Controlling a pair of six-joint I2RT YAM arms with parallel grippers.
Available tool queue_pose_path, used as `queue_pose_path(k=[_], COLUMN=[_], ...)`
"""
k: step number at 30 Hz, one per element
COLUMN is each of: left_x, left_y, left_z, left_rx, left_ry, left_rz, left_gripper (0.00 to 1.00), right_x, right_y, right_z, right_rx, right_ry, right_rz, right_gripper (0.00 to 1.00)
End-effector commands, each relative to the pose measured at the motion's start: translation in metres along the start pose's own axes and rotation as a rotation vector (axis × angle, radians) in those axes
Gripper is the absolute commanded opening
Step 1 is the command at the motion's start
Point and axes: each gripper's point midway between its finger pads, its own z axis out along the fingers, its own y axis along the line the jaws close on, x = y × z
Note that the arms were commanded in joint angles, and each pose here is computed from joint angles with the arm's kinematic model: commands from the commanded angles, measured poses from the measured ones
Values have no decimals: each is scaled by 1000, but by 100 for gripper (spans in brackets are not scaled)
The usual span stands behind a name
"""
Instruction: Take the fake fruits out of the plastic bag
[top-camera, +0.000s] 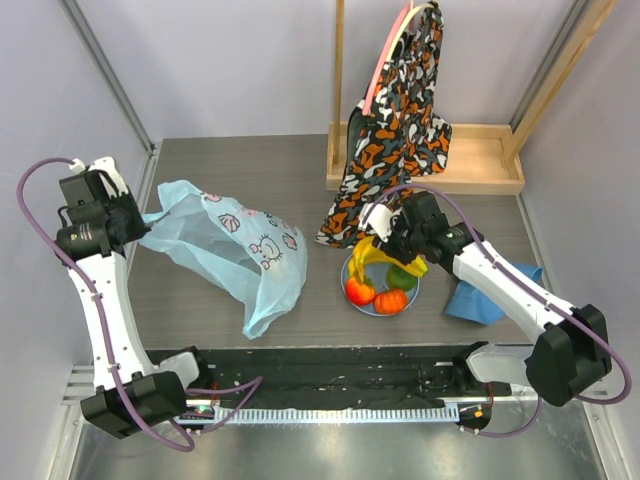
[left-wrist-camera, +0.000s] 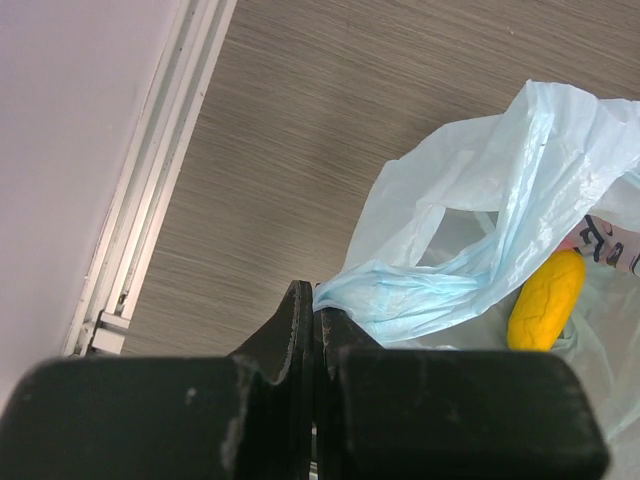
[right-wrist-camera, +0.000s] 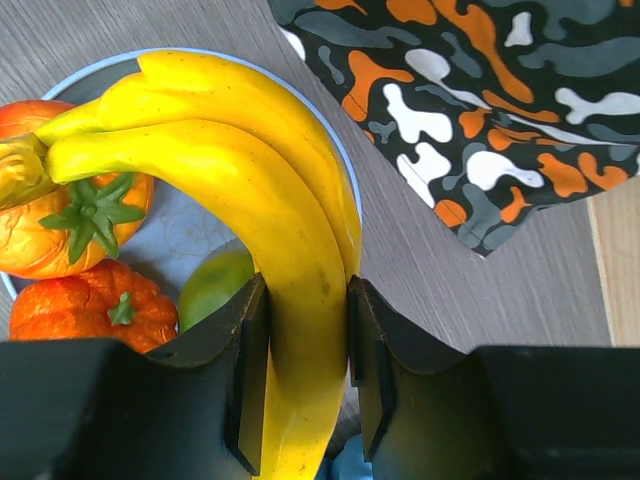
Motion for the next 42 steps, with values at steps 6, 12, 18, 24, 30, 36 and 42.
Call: queue_pose_path(k=[6, 12, 18, 24, 30, 36, 42], left_x=[-4, -5, -9, -13, -12, 4, 23], left_y=[-6, -6, -10, -12, -20, -70, -78], left_z=[2, 7, 12, 15, 15, -5, -17], left_rx=[37, 40, 64, 75, 122, 427, 479], left_ry=[-38, -32, -25, -26, -18, 26, 48], left_rz=[-11, -14, -15, -15, 2, 20, 8], left_gripper=[0, 0, 0, 0, 0, 0, 0], right_x=[-17, -7, -3, -5, -33, -160, -288], right_y=[-16, -11, -9, -2, -5, -4, 44], right_z=[6, 8, 3, -12, -37, -87, -94], right_rx=[30, 36, 36, 28, 6, -94, -252], right_ry=[-4, 14, 24, -13, -88, -427, -621], right_rz=[91, 92, 96, 69, 62, 54, -28], right_gripper=[8, 22, 57, 73, 76, 72, 62])
